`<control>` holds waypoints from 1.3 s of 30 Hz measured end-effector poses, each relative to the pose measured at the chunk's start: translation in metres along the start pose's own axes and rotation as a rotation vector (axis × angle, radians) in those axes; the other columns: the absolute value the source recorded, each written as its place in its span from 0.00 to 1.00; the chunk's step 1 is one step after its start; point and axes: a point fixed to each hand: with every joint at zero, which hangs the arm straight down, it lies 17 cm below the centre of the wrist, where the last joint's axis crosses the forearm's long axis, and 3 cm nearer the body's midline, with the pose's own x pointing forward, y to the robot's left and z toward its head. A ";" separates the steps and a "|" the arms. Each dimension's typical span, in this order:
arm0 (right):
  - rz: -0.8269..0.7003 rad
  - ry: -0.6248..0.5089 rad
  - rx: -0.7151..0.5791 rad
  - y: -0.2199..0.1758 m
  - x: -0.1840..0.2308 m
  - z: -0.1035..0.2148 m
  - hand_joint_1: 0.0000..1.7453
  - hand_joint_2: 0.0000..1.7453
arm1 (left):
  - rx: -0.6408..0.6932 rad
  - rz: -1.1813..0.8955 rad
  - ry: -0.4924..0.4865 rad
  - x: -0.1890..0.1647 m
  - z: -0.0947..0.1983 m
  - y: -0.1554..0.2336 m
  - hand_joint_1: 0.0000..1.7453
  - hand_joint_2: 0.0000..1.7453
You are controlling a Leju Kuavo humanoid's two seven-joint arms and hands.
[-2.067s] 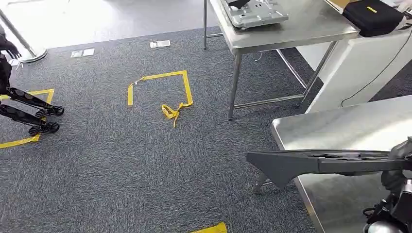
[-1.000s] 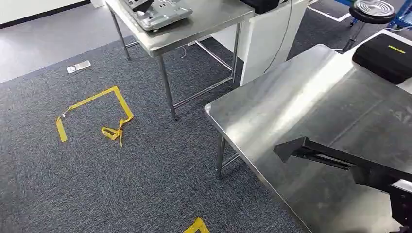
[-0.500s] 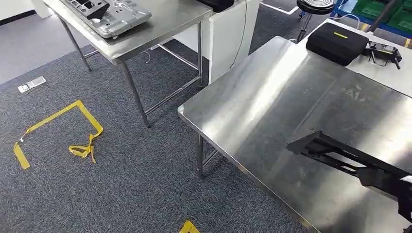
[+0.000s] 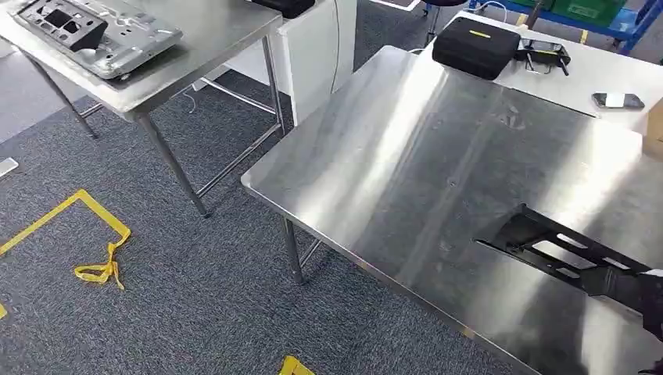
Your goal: Take the parts from the cabinet and place them on the table.
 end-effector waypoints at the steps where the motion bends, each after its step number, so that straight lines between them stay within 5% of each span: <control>1: 0.004 0.002 0.004 0.002 -0.001 -0.003 1.00 1.00 | -0.003 -0.001 -0.007 0.003 0.000 -0.001 0.00 1.00; 27: 0.104 0.048 0.095 0.062 -0.031 -0.056 1.00 1.00 | -0.136 0.030 0.024 -0.001 -0.003 -0.015 0.00 1.00; 39: 0.323 -0.047 0.114 0.080 -0.027 -0.073 1.00 1.00 | -0.203 -0.014 0.021 -0.006 0.000 -0.020 0.00 1.00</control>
